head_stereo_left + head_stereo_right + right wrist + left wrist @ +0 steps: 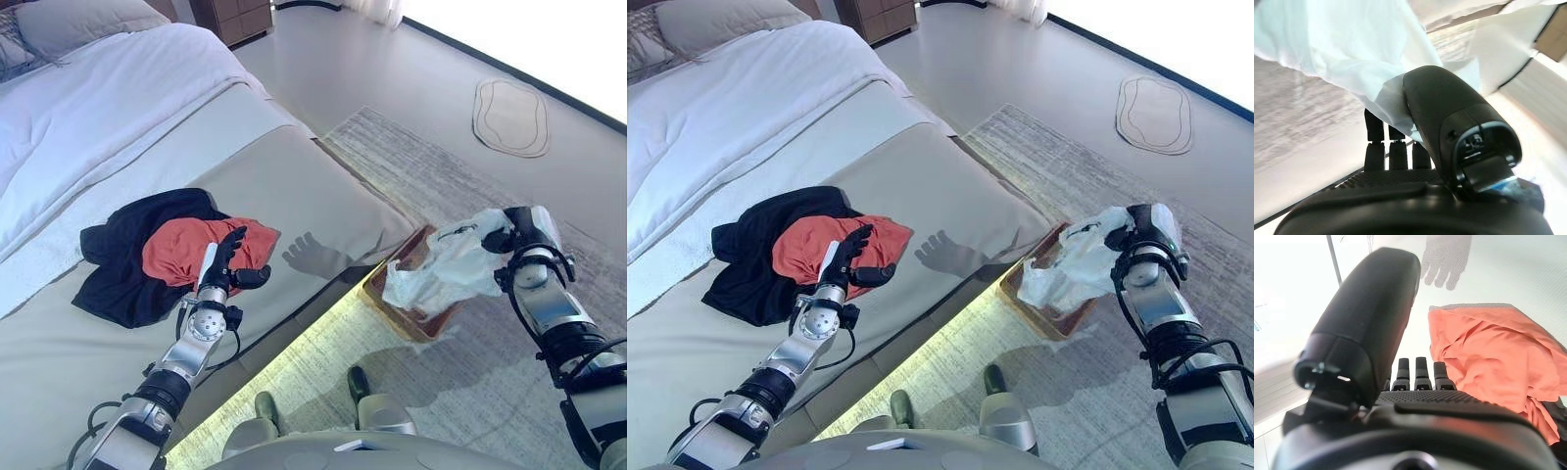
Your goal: Pick up the clothes from the bed and place them into the basket
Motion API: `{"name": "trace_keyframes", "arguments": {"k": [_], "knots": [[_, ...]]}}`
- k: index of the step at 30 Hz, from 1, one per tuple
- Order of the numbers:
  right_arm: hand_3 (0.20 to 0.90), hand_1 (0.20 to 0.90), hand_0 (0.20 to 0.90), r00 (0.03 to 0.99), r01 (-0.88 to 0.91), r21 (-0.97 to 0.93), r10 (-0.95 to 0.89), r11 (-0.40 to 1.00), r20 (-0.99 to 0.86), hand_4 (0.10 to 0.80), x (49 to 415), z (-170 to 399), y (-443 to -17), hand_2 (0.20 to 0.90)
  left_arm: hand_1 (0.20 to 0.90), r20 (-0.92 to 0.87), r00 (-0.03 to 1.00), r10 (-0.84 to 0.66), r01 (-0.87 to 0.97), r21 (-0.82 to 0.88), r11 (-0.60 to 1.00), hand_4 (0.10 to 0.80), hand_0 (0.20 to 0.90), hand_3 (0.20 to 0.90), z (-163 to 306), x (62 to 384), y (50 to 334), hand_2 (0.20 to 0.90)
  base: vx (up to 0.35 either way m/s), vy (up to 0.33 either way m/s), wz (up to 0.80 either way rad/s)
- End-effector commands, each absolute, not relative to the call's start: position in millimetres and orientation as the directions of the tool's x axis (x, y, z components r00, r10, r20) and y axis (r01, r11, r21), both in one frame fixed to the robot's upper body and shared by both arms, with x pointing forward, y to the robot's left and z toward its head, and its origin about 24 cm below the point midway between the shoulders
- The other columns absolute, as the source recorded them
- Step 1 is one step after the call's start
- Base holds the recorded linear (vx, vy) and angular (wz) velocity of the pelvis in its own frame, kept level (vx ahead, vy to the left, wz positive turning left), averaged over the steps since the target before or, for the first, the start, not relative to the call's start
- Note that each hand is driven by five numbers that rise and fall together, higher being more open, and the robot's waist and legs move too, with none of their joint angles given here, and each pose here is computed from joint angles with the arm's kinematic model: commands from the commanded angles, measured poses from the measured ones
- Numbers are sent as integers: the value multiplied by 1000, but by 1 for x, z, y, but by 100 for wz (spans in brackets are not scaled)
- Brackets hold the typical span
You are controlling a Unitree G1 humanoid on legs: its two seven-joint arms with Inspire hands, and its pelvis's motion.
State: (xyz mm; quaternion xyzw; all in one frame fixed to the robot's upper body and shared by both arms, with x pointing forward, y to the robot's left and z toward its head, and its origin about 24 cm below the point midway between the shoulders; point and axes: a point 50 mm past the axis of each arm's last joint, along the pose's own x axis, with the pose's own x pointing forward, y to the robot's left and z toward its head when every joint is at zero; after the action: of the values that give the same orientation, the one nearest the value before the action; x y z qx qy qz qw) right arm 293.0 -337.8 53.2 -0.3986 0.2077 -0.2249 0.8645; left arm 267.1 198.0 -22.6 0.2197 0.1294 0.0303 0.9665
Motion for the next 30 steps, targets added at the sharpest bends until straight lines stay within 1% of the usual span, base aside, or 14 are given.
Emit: {"name": "trace_keyframes", "arguments": {"k": [1,4,14,15,16,17,30], "knots": [[200,300,300,804,373,-808,-594,457,36,100,312,100,-350,300,900,-109,990,95,-33,467,884,800,900,900,3,284,203,900,4,-12,5],[200,300,300,795,375,-807,-606,456,27,100,313,98,-352,300,900,-111,991,77,-17,464,886,800,900,900,3,285,199,900,8,-13,4],[200,300,300,830,289,-825,-557,485,-36,100,317,87,-345,300,900,-135,990,35,31,459,888,800,900,900,-1,282,193,900,7,-10,3],[315,399,399,832,284,-827,-553,485,-38,215,318,87,-343,399,900,-137,990,36,31,459,888,800,900,900,-1,282,193,900,0,0,0],[453,516,516,833,282,-827,-552,486,-40,353,318,86,-343,516,900,-138,990,38,30,460,887,800,900,900,-2,281,194,900,0,0,0],[900,900,900,832,279,-828,-553,486,-44,800,318,86,-342,900,900,-139,989,41,28,460,888,800,900,900,-2,281,195,900,0,0,0],[900,900,900,826,240,-839,-557,489,-88,800,308,66,-339,900,900,-134,989,57,12,466,885,800,900,900,0,279,201,900,7,1,3]]}}
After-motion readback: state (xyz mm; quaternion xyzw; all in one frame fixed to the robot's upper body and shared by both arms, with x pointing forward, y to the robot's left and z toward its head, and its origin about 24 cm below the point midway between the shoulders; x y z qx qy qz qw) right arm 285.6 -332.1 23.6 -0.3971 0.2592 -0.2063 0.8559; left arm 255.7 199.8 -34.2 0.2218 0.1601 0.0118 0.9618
